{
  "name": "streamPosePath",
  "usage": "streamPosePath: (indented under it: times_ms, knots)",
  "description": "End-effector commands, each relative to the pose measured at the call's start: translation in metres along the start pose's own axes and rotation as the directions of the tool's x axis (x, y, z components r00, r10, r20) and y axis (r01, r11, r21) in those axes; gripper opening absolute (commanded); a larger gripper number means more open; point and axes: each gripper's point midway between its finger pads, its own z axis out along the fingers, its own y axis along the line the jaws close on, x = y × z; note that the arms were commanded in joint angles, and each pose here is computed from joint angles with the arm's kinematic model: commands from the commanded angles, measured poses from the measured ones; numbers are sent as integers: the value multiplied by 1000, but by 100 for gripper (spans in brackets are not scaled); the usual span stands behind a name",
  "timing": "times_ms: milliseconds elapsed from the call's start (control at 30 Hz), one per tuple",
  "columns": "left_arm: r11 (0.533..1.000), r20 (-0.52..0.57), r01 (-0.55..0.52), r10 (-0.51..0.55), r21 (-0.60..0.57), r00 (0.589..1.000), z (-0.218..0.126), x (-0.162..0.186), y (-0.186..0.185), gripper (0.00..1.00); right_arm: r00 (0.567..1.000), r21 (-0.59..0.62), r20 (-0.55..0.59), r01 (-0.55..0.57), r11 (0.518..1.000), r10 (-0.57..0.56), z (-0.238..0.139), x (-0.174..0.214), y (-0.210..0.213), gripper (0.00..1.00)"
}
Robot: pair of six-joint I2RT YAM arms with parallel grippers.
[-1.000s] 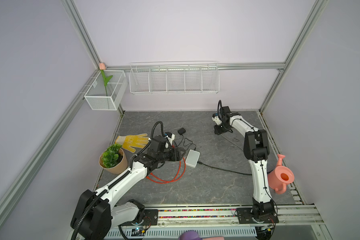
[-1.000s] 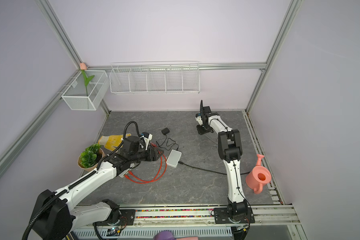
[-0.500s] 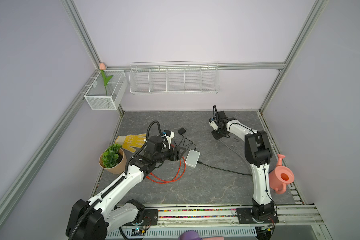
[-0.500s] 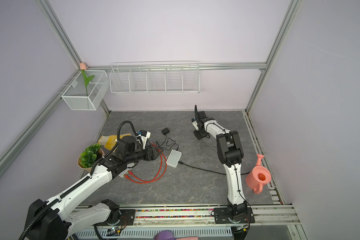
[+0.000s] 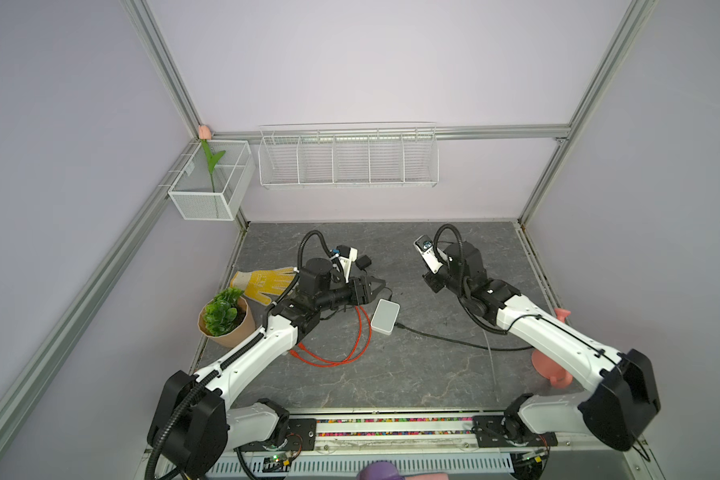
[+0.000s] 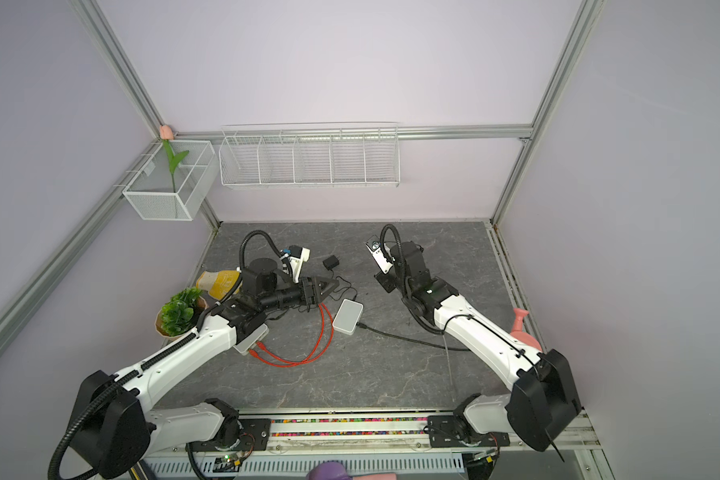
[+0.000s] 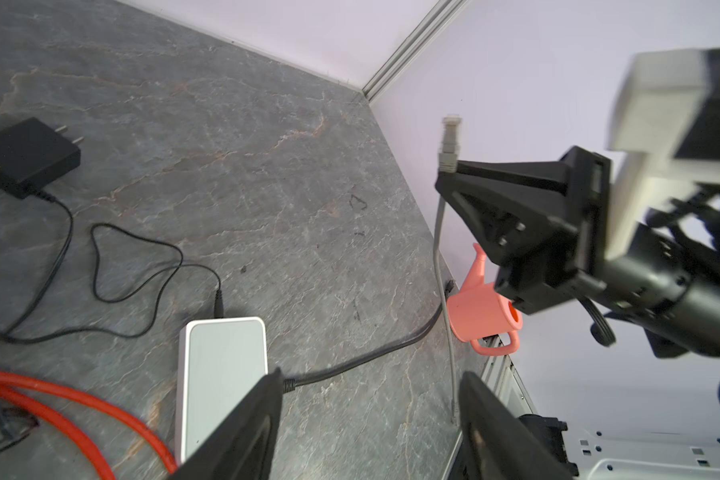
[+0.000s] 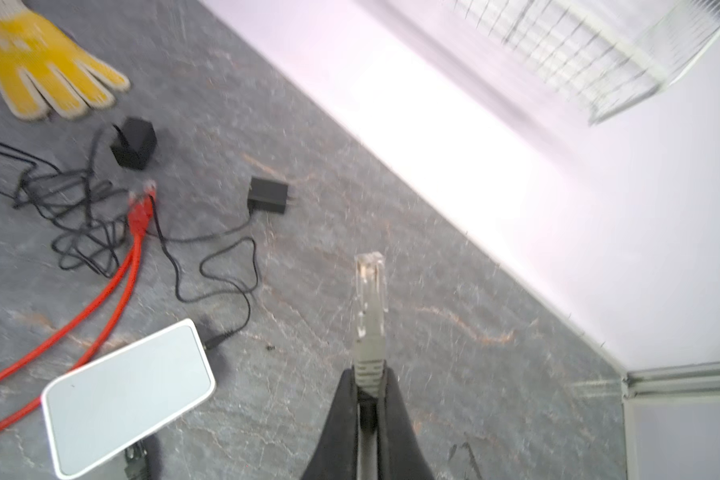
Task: Insert the plug into the switch port
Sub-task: 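Grasp the grey ethernet plug with the right gripper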
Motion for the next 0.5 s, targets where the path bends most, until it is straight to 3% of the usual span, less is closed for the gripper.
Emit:
streamPosePath:
  times_ms: [0,100,467]
  knots:
    - [995,61,-43,37,90,997,4,-28,-34,67,996,-1,50,74,997,-74,-11,3,15,7]
    - [992,65,-63,56,113,996,10,-35,-49,67,986,11,134,96,995,-97,-33,-11,22,7]
    - [988,14,-80,79,131,997,36,-32,-70,65,978,16,132,164,986,-164,-54,-5,44,6]
